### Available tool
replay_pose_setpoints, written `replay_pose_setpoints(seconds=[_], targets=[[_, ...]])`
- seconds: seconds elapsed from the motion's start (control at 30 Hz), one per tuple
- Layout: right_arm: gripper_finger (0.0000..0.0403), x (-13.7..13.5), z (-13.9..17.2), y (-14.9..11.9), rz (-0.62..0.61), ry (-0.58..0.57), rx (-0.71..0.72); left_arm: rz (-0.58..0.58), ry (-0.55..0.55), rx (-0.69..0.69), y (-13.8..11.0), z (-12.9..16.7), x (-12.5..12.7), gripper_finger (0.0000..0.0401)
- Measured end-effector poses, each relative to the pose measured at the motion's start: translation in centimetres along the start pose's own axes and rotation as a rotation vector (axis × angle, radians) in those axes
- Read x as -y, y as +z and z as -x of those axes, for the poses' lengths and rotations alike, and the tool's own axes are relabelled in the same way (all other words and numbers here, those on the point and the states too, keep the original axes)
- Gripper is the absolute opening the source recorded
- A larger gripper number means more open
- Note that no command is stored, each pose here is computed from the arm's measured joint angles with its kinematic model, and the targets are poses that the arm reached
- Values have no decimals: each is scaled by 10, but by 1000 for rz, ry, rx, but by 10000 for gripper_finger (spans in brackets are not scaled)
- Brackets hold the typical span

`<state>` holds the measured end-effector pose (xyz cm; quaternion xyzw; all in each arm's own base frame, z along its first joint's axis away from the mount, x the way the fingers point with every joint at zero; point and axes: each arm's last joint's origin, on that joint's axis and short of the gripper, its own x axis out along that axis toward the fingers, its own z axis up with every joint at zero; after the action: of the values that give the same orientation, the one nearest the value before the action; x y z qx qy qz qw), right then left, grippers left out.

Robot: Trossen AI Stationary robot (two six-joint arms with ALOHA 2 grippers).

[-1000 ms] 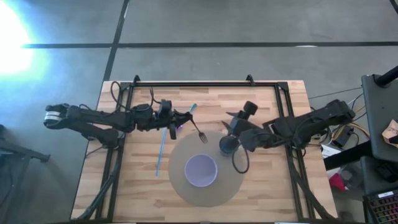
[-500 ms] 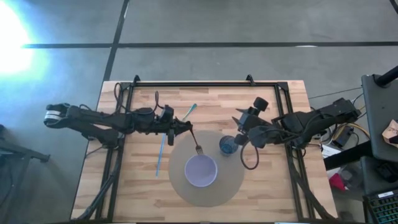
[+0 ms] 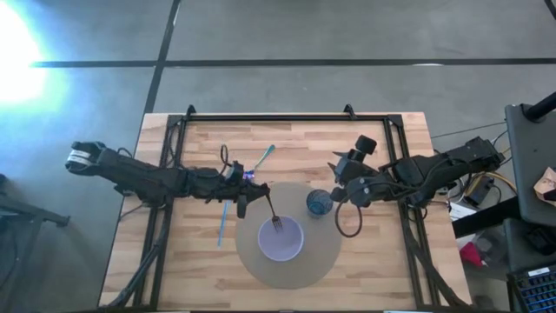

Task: Pick & Place Utensil
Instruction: Put the fork into the bowl

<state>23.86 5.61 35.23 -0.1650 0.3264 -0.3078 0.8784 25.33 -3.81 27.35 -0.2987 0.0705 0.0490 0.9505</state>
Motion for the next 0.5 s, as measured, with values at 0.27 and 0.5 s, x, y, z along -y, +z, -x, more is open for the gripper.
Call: replay_pose_setpoints(seconds=[0.27, 0.5], targets=[[151, 0, 0, -2, 20, -3, -14, 30, 46, -36, -18, -10, 2, 0], [148, 1, 0, -3, 25, -4, -19, 53, 71, -62, -27, -18, -1, 0]])
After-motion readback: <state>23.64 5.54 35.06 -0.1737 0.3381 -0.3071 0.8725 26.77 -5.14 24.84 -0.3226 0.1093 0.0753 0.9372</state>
